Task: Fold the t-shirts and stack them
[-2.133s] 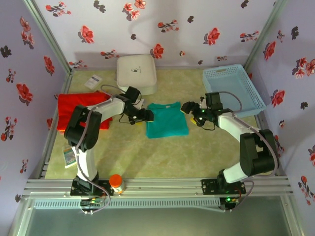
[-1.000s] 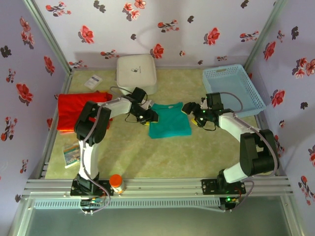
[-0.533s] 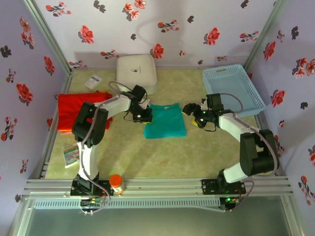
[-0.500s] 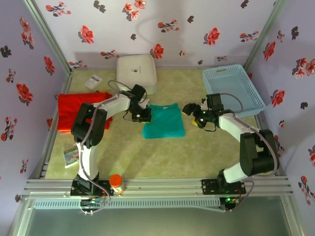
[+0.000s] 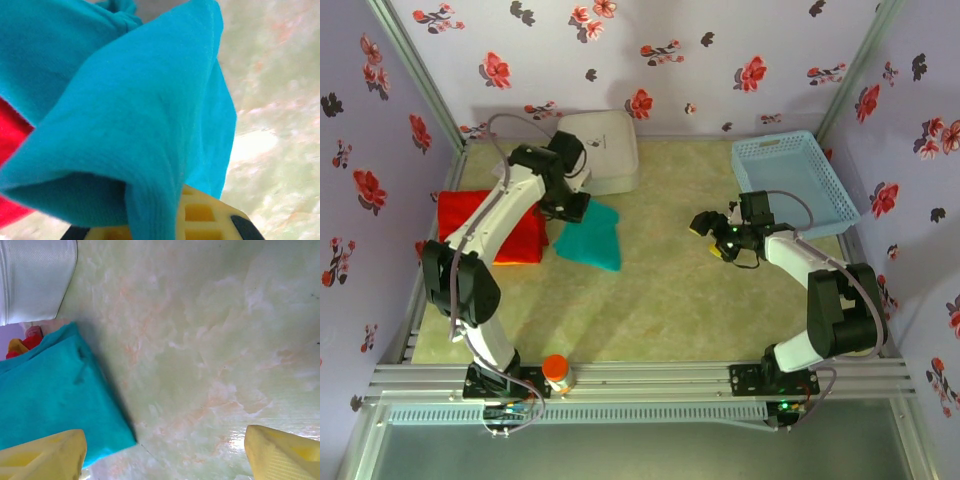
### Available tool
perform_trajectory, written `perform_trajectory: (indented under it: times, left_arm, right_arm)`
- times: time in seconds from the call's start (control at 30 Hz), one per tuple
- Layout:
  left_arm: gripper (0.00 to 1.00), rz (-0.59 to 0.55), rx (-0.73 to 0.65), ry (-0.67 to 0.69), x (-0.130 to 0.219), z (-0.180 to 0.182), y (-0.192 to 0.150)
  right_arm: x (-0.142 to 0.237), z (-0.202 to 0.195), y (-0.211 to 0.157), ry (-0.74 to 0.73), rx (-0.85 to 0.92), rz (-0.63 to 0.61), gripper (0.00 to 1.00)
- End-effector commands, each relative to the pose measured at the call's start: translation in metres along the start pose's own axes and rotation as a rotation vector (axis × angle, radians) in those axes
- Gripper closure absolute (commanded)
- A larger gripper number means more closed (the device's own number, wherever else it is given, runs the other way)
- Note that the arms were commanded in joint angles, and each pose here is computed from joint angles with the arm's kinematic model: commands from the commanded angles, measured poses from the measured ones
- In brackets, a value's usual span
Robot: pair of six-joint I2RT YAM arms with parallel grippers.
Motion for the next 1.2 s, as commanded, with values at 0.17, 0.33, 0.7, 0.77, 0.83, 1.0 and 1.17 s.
perform_trajectory:
  times: [0.17, 0.33, 0.7, 0.77, 0.83, 1.0, 1.17]
  left_arm:
    - [1.0, 0.028, -0.056, 0.193, 0.078, 0.051, -0.034]
    - [1.0, -0.011, -0.027, 0.202, 0.098, 0.064, -0.037]
    - [1.0, -0.035, 0.068, 0.281, 0.112, 0.11, -0.043]
    - [1.0, -0.046, 0.084, 0.289, 0.114, 0.118, -0.044]
    - [1.0, -0.052, 0.095, 0.286, 0.111, 0.122, -0.044]
    - [1.0, -0.04, 0.121, 0.264, 0.096, 0.131, -0.048]
    - [1.0, -0.03, 0.178, 0.28, 0.089, 0.151, -0.056]
  right_arm:
    - [0.004, 0.008, 0.001, 0.033, 0.014, 0.005, 0.18]
    - [0.0, 0.007, 0.002, 0.032, 0.004, 0.01, 0.18]
    - [-0.002, 0.01, 0.003, 0.022, 0.006, 0.027, 0.18]
    - [-0.002, 0.009, 0.004, 0.017, 0.007, 0.027, 0.18]
    - [-0.004, 0.008, 0.004, 0.012, 0.003, 0.033, 0.18]
    - [-0.007, 0.006, 0.004, 0.009, -0.002, 0.04, 0.18]
    - [-0.008, 0.005, 0.003, 0.008, -0.002, 0.043, 0.18]
Point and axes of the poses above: each hand's point on the last joint's axis, 136 mm out from that joint toward the fingers, its own x axis back along the fingers, its own z axis along the line the jaws close on, y = z × x, the point moved 2 cm from there along x, back along the fingers, and after that the axes turned 12 degrees about -x, right-handed, at the moved point
